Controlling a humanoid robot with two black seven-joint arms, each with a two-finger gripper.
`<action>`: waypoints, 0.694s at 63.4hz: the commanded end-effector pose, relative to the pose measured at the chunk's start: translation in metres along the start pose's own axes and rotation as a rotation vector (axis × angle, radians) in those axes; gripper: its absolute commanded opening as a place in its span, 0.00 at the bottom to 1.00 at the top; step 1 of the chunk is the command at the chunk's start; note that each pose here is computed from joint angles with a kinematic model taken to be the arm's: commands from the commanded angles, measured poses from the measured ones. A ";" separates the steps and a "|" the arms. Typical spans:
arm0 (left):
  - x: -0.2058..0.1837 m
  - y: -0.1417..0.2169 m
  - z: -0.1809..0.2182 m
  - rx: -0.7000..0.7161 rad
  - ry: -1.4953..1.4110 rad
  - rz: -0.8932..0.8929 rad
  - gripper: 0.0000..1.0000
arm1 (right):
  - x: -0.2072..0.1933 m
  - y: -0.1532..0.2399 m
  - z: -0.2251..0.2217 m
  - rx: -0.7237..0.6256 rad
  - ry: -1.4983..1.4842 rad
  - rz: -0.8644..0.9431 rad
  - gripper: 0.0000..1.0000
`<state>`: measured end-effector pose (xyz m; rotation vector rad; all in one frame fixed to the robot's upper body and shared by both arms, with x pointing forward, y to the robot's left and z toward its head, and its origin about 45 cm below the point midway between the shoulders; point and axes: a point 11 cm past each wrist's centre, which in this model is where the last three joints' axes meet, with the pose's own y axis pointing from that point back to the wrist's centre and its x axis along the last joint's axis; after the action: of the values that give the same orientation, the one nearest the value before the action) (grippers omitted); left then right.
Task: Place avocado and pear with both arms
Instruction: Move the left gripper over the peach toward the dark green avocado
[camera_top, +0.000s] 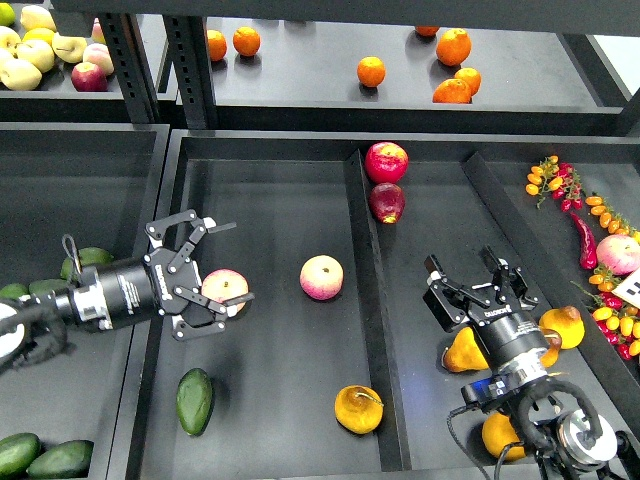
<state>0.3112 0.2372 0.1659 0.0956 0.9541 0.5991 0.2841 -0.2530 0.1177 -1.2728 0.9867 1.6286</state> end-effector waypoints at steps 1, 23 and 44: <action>0.001 -0.006 0.007 0.108 -0.150 0.049 0.99 | -0.006 -0.009 0.003 -0.019 0.006 -0.008 1.00; -0.010 -0.035 -0.006 0.430 -0.422 0.078 0.99 | -0.045 -0.051 0.005 -0.063 0.024 -0.028 1.00; 0.006 -0.036 -0.037 0.800 -0.675 0.184 0.99 | -0.066 -0.071 0.005 -0.079 0.045 -0.049 1.00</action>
<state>0.3034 0.2071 0.1347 0.9746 0.5038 0.2991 0.3559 -0.2331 0.1763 -1.3796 0.9184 1.6223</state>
